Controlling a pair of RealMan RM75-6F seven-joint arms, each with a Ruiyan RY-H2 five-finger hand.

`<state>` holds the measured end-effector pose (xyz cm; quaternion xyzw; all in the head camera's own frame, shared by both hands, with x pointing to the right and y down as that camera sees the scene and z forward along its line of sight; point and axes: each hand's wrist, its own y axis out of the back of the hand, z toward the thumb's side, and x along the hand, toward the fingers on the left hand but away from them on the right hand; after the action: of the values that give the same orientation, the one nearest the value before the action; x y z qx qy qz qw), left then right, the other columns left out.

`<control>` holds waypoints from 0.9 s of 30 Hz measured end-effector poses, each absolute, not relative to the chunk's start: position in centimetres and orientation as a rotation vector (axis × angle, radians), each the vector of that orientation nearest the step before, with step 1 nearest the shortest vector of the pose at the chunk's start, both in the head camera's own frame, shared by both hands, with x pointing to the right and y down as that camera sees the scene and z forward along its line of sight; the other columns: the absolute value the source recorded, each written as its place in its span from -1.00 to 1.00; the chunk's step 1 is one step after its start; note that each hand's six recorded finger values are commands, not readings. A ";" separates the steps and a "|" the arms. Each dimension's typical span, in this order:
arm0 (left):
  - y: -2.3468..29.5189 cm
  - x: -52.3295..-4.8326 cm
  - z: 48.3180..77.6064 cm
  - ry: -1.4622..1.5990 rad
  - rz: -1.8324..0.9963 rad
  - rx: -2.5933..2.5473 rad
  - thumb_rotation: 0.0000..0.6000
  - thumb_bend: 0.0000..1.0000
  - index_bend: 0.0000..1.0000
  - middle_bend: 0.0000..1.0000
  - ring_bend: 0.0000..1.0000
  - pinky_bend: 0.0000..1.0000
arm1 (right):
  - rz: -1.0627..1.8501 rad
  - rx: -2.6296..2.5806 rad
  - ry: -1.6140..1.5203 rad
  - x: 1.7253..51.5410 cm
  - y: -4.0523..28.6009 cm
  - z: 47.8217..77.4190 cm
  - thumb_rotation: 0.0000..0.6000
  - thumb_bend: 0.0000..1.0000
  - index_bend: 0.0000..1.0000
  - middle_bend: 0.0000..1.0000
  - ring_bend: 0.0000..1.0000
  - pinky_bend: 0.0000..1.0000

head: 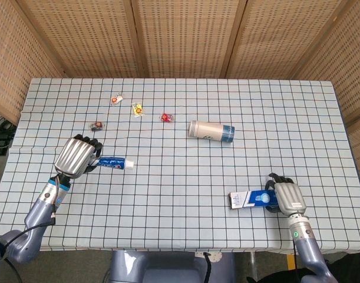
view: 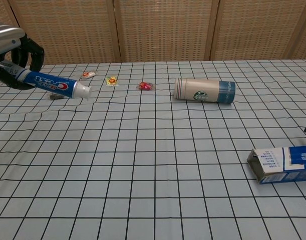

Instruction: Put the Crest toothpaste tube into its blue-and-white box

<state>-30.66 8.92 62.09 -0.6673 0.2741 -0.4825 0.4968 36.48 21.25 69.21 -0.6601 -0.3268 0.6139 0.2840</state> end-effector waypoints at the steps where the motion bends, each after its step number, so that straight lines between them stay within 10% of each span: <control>1: 8.9 -30.7 62.1 0.664 -1.169 -1.617 1.00 0.27 0.71 0.15 0.08 -0.05 | 1.636 -1.768 -0.880 36.4 21.2 69.2 1.00 -0.59 0.30 -0.07 0.02 0.06; 27: 6.2 -29.4 58.9 0.658 -1.122 -1.655 1.00 0.27 0.71 0.15 0.08 -0.05 | 1.364 -1.964 -1.053 28.5 15.1 64.4 1.00 -0.58 0.45 0.09 0.20 0.23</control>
<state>-29.36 6.19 58.93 -0.6830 0.2713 -0.4630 0.4954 28.49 15.06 64.43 -0.7255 -0.3889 0.5040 0.2615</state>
